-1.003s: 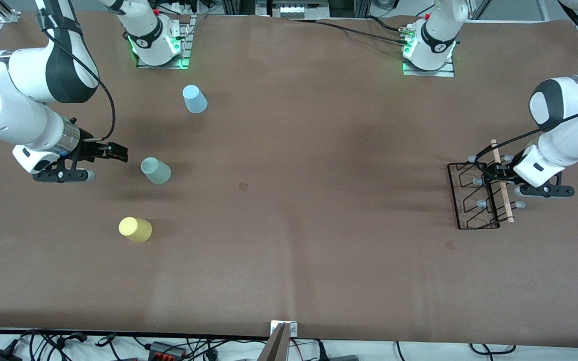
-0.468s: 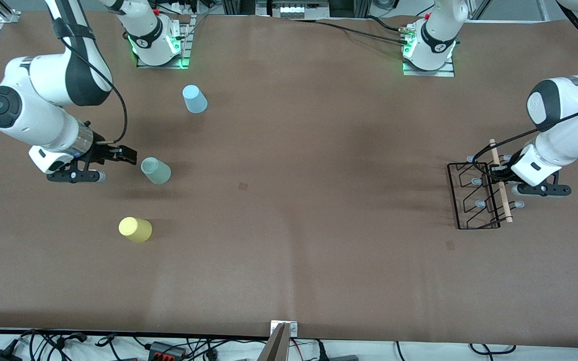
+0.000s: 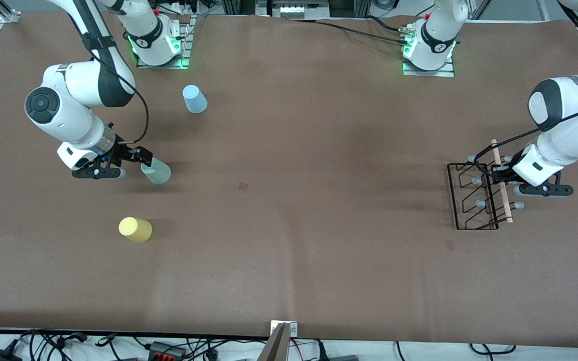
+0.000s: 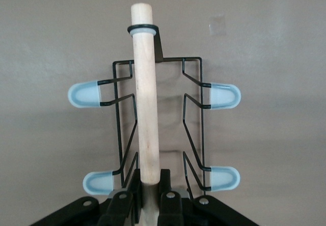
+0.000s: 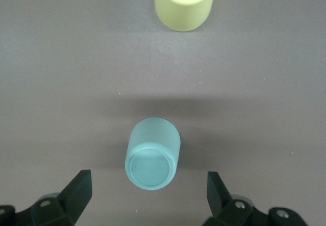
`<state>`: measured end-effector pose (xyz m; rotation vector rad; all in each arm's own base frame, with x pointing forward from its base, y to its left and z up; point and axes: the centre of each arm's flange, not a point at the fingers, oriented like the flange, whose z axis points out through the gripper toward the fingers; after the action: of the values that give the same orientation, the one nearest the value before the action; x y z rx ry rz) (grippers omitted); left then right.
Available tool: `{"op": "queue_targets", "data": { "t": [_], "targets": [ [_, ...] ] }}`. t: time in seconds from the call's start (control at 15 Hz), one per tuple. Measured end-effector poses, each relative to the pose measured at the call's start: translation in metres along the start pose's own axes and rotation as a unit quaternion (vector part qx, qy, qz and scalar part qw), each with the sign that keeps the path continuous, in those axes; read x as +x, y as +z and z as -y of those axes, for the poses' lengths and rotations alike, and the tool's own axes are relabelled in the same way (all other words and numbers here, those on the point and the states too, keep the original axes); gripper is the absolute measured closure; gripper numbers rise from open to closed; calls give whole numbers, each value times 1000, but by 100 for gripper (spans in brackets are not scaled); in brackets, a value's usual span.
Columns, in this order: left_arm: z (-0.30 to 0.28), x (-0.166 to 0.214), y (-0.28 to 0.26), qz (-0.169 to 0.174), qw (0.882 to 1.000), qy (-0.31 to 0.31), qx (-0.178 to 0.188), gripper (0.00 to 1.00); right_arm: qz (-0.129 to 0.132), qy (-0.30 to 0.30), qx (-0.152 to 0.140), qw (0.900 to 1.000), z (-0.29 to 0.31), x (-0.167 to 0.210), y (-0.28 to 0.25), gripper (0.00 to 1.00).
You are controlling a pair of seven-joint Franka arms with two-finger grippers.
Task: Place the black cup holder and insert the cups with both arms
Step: 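Approach the teal cup and rack handle with the right and left grippers, then grip the teal cup and rack handle with the right and left grippers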
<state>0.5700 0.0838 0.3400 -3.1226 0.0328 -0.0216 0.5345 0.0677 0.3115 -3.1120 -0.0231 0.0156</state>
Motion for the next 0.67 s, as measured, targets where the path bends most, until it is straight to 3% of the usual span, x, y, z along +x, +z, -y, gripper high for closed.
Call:
{"op": "queue_targets", "data": {
  "t": [0.27, 0.53, 0.67],
  "targets": [
    [-43, 11, -61, 64, 997, 40, -13, 84, -11, -10, 1, 1000, 11, -3, 15, 0],
    [-155, 12, -110, 107, 985, 130, -24, 84, -14, -9, 0, 1000, 9, -13, 44, 0],
    [-216, 5, -106, 116, 983, 137, -33, 84, -11, -8, 0, 1000, 7, -20, 54, 0]
  ]
}}
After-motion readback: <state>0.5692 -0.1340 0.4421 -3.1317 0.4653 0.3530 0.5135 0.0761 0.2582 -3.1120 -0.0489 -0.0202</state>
